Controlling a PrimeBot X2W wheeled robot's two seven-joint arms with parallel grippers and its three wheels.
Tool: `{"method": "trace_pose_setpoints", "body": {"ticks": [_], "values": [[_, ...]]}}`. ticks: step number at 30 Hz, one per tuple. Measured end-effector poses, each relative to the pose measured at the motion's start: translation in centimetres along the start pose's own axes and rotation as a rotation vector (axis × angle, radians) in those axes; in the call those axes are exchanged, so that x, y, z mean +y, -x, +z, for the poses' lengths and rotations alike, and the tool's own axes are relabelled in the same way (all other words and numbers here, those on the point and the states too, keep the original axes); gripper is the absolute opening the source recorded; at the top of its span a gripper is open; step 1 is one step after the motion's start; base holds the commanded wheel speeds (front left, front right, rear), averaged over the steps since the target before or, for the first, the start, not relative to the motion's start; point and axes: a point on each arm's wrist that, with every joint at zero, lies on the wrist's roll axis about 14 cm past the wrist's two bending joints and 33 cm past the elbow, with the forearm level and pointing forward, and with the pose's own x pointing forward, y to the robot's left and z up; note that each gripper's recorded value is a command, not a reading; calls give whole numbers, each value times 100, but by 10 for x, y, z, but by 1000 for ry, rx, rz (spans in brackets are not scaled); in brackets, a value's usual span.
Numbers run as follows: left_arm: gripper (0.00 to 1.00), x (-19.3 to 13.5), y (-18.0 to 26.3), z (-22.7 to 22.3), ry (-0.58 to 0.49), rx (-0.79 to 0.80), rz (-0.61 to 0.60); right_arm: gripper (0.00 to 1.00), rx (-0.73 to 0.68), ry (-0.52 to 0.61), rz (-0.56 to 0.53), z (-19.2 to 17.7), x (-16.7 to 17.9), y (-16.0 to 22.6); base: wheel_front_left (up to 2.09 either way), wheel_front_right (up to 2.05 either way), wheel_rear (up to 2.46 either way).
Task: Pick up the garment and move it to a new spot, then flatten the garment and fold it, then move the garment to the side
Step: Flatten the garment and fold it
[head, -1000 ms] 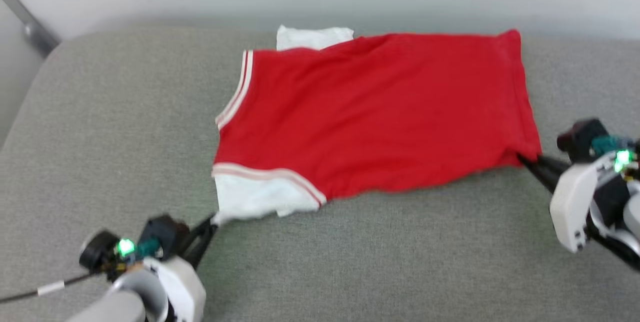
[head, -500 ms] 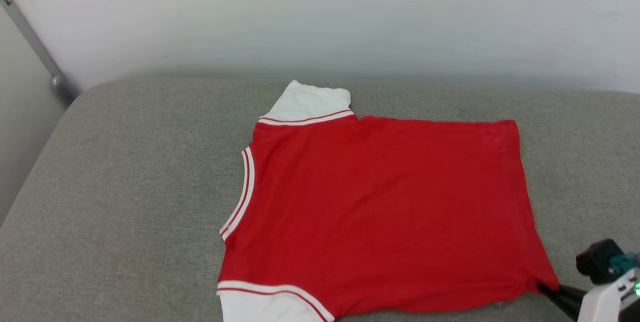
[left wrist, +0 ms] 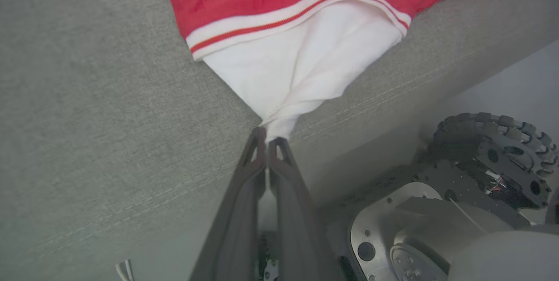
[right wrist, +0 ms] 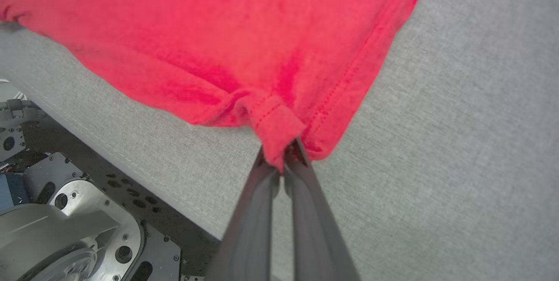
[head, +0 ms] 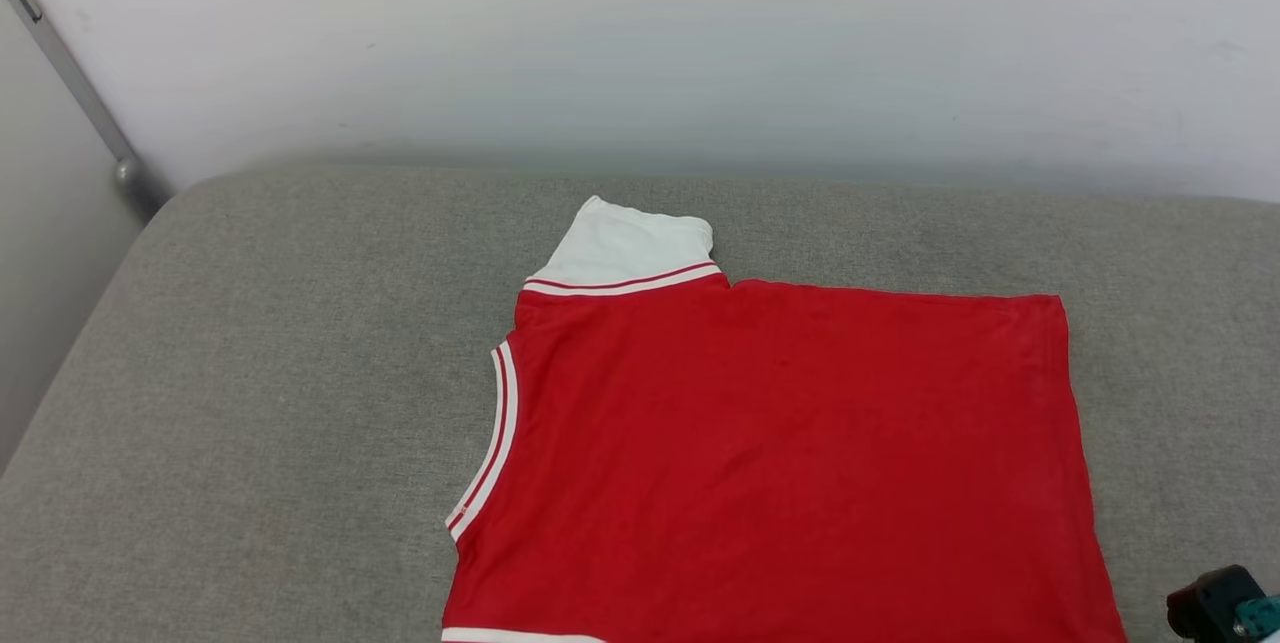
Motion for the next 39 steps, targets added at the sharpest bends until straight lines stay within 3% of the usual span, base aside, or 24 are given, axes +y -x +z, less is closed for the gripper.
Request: {"method": "trace_pose_setpoints", "body": {"ticks": [14,24,32,39], "values": [[0,55,-28,121,-271,-252,64,0,-143,-1,-59,67,-18,-8,0,0,0],[0,77,-76,189,-330,-312,47,0,-115,-9,-83,87,-43,-32,0,0,0],[0,97,-128,197,-346,-237,14,0,-27,-34,-93,84,-64,-66,0,0,0],[0,104,-164,168,-353,-114,-22,0,91,-32,-63,61,-61,-93,0,0,0]]}}
